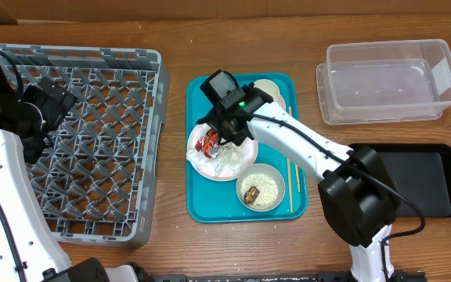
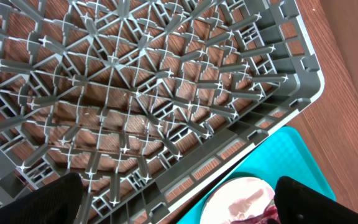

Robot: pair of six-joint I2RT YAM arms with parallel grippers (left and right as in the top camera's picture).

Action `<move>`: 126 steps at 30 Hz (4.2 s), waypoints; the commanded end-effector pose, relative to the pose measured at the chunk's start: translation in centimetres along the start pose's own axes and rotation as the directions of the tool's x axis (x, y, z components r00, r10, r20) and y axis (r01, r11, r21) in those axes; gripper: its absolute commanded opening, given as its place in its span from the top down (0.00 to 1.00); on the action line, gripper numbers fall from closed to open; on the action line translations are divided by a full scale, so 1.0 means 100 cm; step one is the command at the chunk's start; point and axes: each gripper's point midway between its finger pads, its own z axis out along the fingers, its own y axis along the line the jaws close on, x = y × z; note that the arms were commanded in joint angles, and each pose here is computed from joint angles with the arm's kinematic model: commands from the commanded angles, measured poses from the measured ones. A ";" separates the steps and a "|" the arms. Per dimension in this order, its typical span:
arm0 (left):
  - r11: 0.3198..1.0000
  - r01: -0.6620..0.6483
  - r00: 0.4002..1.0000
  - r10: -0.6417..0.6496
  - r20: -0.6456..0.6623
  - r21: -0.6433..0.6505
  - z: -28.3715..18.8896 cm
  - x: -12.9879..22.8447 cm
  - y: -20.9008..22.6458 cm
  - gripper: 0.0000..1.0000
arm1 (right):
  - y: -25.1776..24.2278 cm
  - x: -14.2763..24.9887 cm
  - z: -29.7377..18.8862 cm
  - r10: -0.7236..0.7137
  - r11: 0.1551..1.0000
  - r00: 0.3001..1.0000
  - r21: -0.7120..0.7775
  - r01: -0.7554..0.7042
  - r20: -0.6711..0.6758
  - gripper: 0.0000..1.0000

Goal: Sort waste into correct bins and load items into the dishwasher
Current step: 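Carry the wrapper to the clear plastic bin and release it, then lower the right gripper onto the white tissue on the plate and grasp, then carry the tissue to the clear bin and release it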

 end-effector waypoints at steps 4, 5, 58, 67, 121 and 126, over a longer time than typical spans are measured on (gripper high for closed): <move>1.000 0.014 1.000 -0.014 0.018 0.007 -0.005 -0.003 -0.001 0.00 | 0.034 -0.047 -0.093 0.045 0.977 0.995 -0.212 -0.027 0.084 0.96; 1.000 0.014 1.000 -0.014 0.018 0.007 -0.005 -0.003 -0.001 0.00 | 0.034 -0.054 -0.100 0.054 0.974 0.994 -0.225 -0.031 0.094 0.96; 1.000 0.014 1.000 -0.014 0.018 0.007 -0.005 -0.003 -0.001 0.00 | -0.001 -0.041 -0.127 -0.451 0.873 0.893 -0.218 0.437 -0.014 0.00; 1.000 0.014 1.000 -0.014 0.018 0.007 -0.005 -0.003 -0.001 0.00 | -0.013 0.019 -0.096 -0.378 0.924 0.923 -0.031 0.381 0.070 0.21; 1.000 0.014 1.000 -0.014 0.018 0.007 -0.005 -0.003 -0.001 0.00 | -0.016 0.026 -0.042 -0.388 0.922 0.921 -0.020 0.388 -0.025 0.96; 1.000 0.014 1.000 -0.014 0.018 0.007 -0.005 -0.003 -0.001 0.00 | -0.001 0.006 -0.082 -0.373 0.925 0.927 -0.068 0.374 0.024 0.96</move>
